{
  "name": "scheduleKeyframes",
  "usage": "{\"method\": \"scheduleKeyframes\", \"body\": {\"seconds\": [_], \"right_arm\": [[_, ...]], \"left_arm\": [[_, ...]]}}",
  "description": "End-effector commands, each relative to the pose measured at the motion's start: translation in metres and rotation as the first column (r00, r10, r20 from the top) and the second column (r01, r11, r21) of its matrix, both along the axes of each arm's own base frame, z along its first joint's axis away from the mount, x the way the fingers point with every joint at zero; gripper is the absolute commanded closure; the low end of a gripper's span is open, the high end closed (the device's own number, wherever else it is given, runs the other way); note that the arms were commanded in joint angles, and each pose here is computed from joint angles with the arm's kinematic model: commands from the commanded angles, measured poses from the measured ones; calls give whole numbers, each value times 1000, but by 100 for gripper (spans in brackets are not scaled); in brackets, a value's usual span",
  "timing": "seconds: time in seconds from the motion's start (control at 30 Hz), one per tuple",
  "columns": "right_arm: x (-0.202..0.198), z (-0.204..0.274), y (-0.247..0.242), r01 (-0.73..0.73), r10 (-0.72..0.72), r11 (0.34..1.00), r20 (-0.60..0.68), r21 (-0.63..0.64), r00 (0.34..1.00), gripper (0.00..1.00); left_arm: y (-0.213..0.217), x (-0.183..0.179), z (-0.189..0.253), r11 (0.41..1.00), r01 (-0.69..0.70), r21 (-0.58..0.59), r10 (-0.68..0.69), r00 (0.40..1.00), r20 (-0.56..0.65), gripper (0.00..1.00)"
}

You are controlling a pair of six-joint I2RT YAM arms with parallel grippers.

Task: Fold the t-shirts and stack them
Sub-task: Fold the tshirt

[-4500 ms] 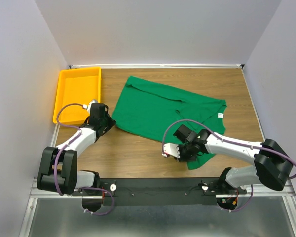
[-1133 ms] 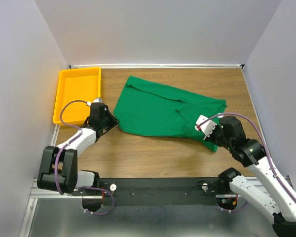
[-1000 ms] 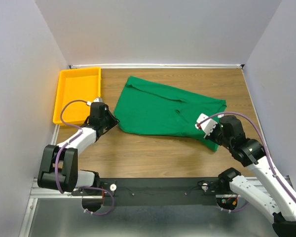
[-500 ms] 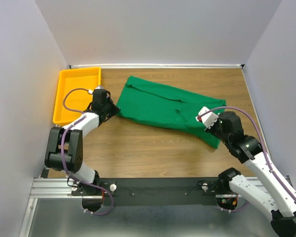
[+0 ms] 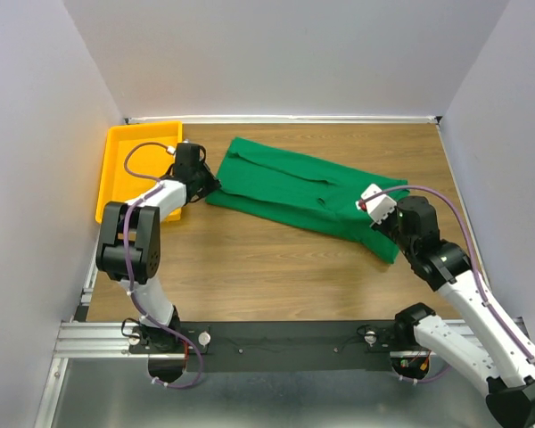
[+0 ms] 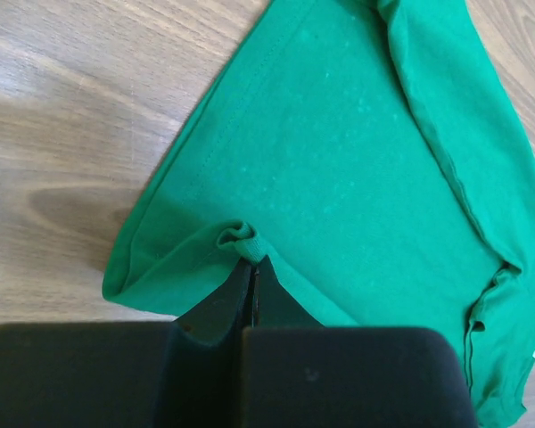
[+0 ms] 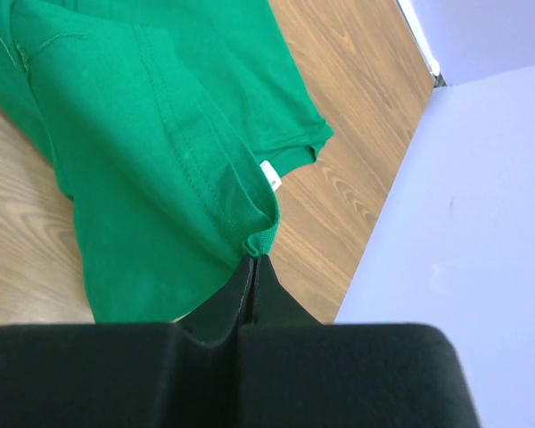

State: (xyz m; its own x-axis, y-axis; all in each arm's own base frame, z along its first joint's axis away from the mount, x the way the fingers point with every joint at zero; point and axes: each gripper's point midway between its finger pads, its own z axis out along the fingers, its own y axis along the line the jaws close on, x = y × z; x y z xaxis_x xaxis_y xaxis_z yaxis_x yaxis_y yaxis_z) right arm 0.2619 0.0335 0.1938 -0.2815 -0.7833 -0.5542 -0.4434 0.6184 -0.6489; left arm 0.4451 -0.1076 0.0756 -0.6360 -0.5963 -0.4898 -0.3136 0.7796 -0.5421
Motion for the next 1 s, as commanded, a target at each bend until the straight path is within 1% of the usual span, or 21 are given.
{"method": "scheduleKeyframes", "body": {"seconds": [0.0,0.2,0.5,0.73,0.97], "right_arm": [[8,5,-2,22,-23,1000,37,17,999,99],[14,10,2,9,-11,999,51,31,999,99],[26,8,4,6,-7,1000,40,29,999,99],[37,7,-3,42,-44,999,53,34,998,100],[51,7,-8,61,-64,997,54,47,997,99]], "left_arm": [[4,8,0,1000,4,25,-3,1000,-11,100],[3,12,-2,999,11,31,-11,1000,-15,100],[3,21,-2,999,17,39,-16,1000,-23,100],[2,25,-4,999,20,41,-19,999,-32,100],[2,20,-8,999,26,41,-24,999,-41,100]]}}
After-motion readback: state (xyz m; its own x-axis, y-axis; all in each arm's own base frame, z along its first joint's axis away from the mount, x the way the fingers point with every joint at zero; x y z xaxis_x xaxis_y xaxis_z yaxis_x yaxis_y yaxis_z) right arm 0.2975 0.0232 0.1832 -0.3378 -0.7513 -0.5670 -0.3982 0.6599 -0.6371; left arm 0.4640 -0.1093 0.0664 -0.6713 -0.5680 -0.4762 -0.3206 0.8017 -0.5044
